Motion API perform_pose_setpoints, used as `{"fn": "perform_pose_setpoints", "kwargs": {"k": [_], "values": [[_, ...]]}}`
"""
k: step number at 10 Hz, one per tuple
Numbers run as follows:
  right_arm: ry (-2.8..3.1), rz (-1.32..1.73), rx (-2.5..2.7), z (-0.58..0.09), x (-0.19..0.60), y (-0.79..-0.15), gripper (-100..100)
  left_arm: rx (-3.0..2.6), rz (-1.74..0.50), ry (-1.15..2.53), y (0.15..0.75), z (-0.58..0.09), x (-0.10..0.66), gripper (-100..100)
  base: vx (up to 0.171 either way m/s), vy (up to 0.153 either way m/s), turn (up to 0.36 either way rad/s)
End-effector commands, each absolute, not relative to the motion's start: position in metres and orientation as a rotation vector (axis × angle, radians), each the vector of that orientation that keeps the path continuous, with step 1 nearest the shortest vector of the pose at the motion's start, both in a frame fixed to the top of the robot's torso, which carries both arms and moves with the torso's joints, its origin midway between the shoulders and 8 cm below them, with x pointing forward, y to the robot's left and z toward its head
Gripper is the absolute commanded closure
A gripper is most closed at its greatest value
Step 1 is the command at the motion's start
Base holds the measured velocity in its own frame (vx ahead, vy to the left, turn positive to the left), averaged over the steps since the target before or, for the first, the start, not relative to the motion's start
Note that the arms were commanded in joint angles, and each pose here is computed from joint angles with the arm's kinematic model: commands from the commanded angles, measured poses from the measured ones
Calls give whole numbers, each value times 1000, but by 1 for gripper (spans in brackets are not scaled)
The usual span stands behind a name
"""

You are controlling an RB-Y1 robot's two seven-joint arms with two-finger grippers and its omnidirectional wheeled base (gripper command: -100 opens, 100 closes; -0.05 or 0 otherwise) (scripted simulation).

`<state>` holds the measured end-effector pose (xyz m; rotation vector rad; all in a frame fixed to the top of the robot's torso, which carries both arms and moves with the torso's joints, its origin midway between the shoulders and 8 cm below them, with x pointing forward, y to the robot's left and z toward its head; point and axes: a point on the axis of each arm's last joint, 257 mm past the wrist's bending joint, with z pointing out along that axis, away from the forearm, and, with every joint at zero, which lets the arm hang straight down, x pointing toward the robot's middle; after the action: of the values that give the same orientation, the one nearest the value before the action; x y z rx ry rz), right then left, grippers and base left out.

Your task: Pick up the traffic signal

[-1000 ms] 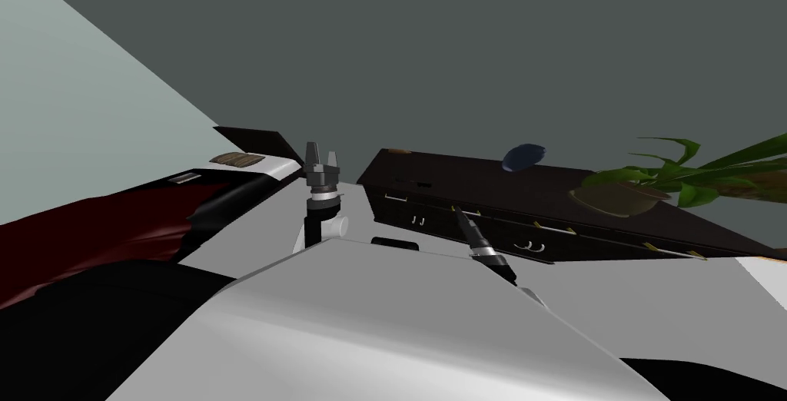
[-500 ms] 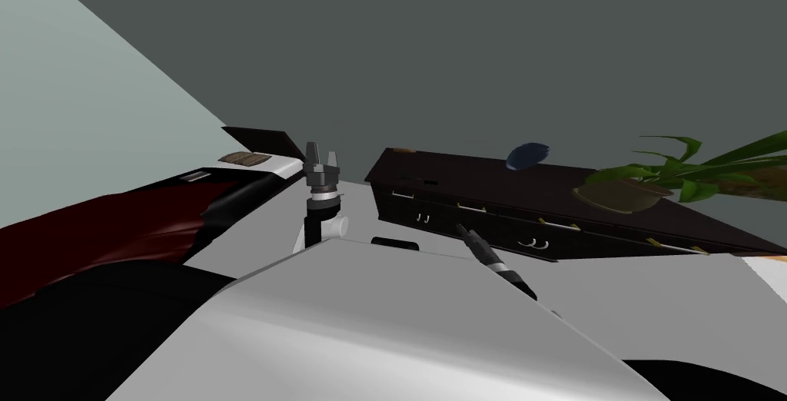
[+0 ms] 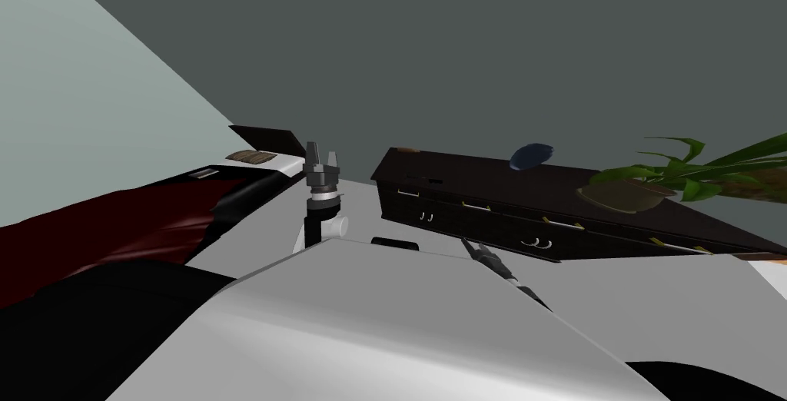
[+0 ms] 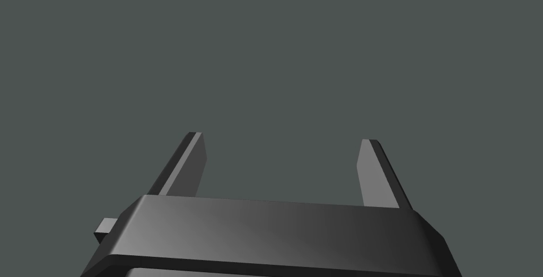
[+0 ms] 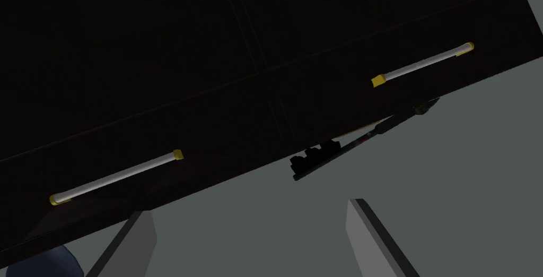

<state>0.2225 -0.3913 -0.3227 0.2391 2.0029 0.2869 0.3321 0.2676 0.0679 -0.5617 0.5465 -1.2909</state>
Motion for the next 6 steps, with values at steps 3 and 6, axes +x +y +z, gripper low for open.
{"fn": "perform_pose_setpoints", "kwargs": {"k": [3,6], "values": [[2125,156,132,-344,197,-424,-100,-562,-1291,546,268,68,332,0,-54,92,31],[2267,-12,-21,-362,158,-470,-100,-562,-1291,547,268,68,332,0,-23,114,64]]}}
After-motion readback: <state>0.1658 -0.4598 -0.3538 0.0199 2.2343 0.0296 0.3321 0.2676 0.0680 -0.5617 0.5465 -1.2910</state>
